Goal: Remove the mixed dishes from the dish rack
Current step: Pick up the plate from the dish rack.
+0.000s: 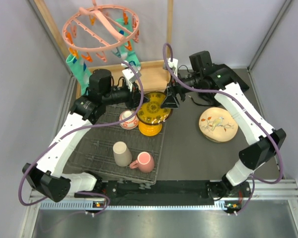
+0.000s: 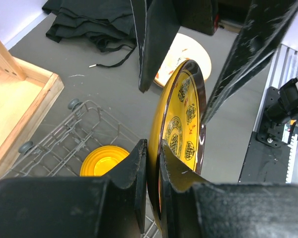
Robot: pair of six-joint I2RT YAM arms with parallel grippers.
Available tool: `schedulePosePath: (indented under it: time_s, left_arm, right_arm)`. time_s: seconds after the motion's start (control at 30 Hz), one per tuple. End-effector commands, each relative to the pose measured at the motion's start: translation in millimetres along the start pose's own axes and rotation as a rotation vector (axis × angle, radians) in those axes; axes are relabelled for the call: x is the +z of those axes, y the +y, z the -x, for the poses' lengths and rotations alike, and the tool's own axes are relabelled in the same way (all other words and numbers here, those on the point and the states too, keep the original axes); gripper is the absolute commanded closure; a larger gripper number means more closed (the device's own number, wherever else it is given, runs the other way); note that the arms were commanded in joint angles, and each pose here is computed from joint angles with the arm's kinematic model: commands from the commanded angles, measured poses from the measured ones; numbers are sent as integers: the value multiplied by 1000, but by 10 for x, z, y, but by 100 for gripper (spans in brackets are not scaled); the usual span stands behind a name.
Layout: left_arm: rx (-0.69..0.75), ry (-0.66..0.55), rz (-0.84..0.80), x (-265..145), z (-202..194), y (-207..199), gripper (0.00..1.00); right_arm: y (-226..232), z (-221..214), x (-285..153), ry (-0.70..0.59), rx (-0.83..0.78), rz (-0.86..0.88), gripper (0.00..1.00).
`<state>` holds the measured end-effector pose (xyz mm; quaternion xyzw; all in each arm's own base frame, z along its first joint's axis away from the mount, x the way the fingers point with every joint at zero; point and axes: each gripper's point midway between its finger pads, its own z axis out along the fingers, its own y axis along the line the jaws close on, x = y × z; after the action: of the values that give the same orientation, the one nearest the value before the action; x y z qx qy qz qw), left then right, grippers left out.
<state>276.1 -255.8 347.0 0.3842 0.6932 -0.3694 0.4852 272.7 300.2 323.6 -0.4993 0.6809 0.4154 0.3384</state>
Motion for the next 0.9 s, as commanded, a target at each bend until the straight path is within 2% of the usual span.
schedulePosePath:
  time_s: [0.0, 0.07, 0.1, 0.17, 0.2, 0.33, 0.43, 0.47, 0.53, 0.57, 0.67, 0.77, 0.87]
  left_arm:
    - [58, -98, -48, -34, 299, -129, 100]
    - [61, -102, -48, -41, 297, -135, 100]
    - [58, -98, -46, -30, 269, -125, 100]
    - [64, -105, -43, -45, 277, -131, 100]
    - [61, -104, -40, -47, 263, -128, 100]
    - [66, -110, -20, -73, 267, -114, 99]
    - [79, -117, -4, -111, 278, -113, 74]
    - [82, -119, 3, -120, 280, -108, 50]
    - [86, -129, 38, -155, 303, -72, 26]
    - [85, -129, 54, -159, 302, -47, 10]
    - [94, -134, 102, -204, 332, 12, 2]
    - [100, -136, 147, -264, 347, 59, 1]
    - [100, -117, 208, -311, 284, 147, 1]
  right_arm:
    - [83, 168, 44, -22, -78, 16, 40]
    - [74, 142, 59, -11, -79, 11, 50]
    - [59, 128, 64, -6, -79, 6, 61]
    - [67, 115, 71, 0, -82, 4, 73]
    - [51, 98, 78, 5, -79, -1, 85]
    - [58, 77, 68, 11, -81, -7, 90]
    - [39, 41, 53, 21, -82, -23, 95]
    - [38, 31, 50, 23, -84, -26, 98]
    - [29, -3, 41, 33, -80, -40, 100]
    - [20, -25, 40, 40, -77, -46, 100]
    - [-39, -118, 26, 70, -64, -82, 100]
    - [-127, -236, -25, 95, -31, -120, 100]
    - [-332, -374, -218, 75, 70, -164, 100]
